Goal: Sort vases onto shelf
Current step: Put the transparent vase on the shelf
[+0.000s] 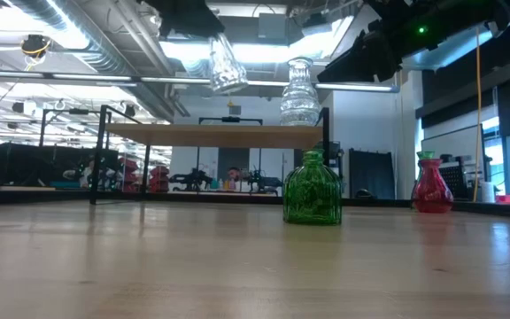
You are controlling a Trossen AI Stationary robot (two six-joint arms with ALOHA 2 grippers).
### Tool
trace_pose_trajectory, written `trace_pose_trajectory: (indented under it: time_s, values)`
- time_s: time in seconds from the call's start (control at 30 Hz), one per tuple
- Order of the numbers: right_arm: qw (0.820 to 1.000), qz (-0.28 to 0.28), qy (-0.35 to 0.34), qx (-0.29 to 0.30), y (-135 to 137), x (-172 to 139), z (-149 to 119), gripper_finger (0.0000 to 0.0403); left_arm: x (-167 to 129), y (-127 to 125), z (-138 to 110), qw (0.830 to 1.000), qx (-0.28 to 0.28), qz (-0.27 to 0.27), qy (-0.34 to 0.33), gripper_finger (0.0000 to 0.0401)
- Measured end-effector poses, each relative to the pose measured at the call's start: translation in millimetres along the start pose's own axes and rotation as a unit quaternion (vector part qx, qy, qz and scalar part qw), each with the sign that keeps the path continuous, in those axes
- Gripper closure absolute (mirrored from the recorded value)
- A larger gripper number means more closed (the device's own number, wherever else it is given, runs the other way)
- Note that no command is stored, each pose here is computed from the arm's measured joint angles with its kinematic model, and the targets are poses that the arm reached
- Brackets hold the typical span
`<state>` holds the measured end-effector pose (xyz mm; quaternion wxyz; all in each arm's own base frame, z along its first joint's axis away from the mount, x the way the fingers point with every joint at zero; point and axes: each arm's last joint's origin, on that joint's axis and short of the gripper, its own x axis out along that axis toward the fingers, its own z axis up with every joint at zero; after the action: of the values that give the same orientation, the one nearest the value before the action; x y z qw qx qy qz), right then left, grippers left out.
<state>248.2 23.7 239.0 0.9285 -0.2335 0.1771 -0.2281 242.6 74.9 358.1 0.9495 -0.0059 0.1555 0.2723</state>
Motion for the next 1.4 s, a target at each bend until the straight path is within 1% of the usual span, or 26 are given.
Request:
trace_pose_trajectory:
  time_s: [0.3,0.4,0.5,0.6,0.8,0.97,1.2,1.4]
  values:
    - [1.000,0.000,0.000,-0.003,0.0,0.0,-0.1,0.0087,38.2,25.3,27.1,0.996,0.003,0.022,0.091,0.0303]
    - [1.000,0.000,0.000,-0.003,0.0,0.0,-0.1,0.0087,53.0,35.0,38.2,0.994,0.004,0.034,0.104,0.0303]
    - [1.000,0.000,0.001,-0.003,0.0,0.0,-0.1,0.0087,67.8,43.8,48.4,0.994,-0.005,0.026,0.108,0.0303]
    - [1.000,0.000,0.001,-0.004,0.1,0.0,-0.3,0.0087,84.5,48.6,53.4,0.993,-0.010,0.020,0.113,0.0303]
    - [1.000,0.000,0.001,-0.004,0.1,0.0,-0.3,0.0087,116.9,56.5,55.8,0.992,-0.019,0.005,0.124,0.0303]
    - [1.000,0.000,0.001,-0.004,0.1,0.0,-0.3,0.0087,136.7,61.9,48.4,0.988,-0.023,-0.004,0.151,0.0296]
    - [1.000,0.002,0.001,-0.004,0.2,0.0,-0.3,0.0087,151.2,70.1,41.3,0.986,-0.030,-0.005,0.162,0.0291]
    - [1.000,0.004,0.000,-0.004,0.3,0.0,-0.2,0.0087,154.6,70.9,37.6,0.987,-0.030,-0.004,0.157,0.0291]
